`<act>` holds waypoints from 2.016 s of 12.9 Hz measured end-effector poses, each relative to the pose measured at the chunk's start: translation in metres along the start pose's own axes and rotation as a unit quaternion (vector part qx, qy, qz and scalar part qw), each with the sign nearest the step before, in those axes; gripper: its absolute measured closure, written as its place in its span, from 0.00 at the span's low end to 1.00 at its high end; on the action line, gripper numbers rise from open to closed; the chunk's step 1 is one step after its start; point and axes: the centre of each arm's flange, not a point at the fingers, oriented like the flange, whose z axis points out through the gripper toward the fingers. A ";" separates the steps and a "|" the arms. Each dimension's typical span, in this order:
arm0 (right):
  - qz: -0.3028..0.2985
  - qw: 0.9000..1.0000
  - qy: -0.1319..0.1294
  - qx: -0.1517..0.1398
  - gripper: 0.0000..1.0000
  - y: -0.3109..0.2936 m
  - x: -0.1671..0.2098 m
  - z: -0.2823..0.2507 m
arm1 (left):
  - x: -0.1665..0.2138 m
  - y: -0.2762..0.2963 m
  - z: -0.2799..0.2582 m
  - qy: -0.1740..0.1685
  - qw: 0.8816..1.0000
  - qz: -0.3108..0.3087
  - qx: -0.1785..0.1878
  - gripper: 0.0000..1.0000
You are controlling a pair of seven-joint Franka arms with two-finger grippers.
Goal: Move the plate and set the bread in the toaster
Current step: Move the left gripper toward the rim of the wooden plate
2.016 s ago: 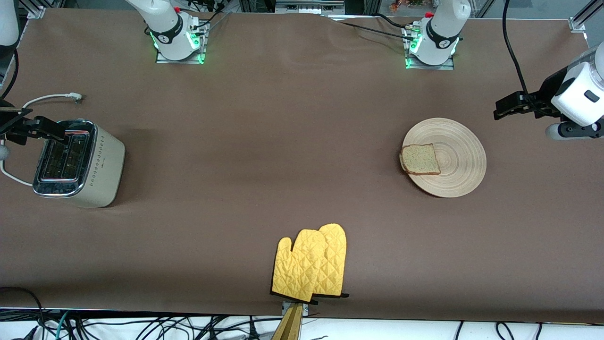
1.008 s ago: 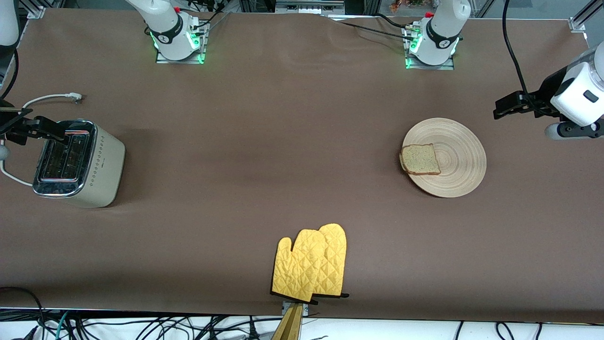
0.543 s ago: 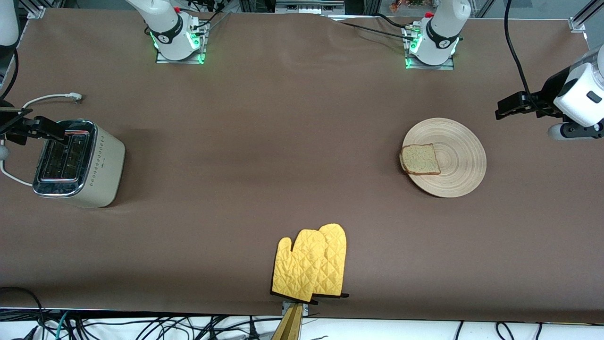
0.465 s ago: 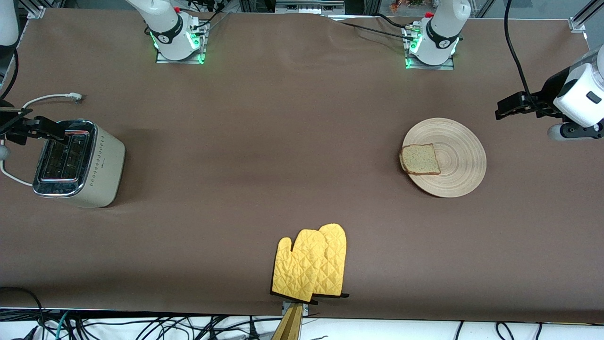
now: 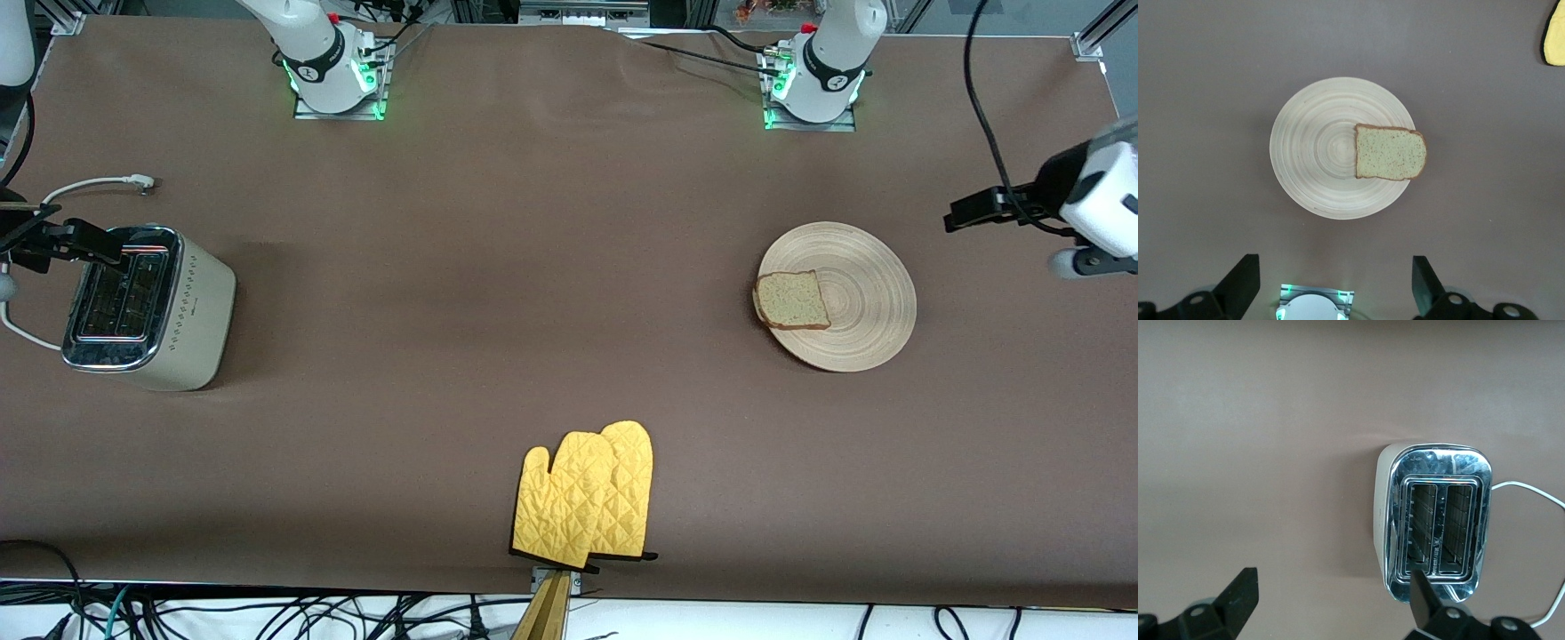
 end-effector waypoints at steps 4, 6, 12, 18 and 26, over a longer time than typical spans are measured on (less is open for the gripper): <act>0.001 1.000 0.000 0.000 0.00 0.001 0.000 0.000 | 0.014 -0.149 0.046 -0.006 0.997 0.043 -0.057 0.00; 0.001 1.000 0.000 0.001 0.00 0.001 0.000 0.000 | 0.020 -0.190 0.069 0.000 0.995 0.071 -0.069 0.00; 0.001 1.000 0.000 0.001 0.00 0.002 0.000 0.001 | 0.051 -0.284 0.194 0.024 0.982 0.102 -0.159 0.00; 0.002 1.000 -0.001 0.001 0.00 0.002 0.000 0.001 | 0.069 -0.295 0.292 0.025 0.966 0.087 -0.241 0.00; 0.003 1.000 -0.001 0.001 0.00 0.003 0.000 0.002 | 0.075 -0.238 0.364 -0.003 0.940 0.100 -0.325 0.00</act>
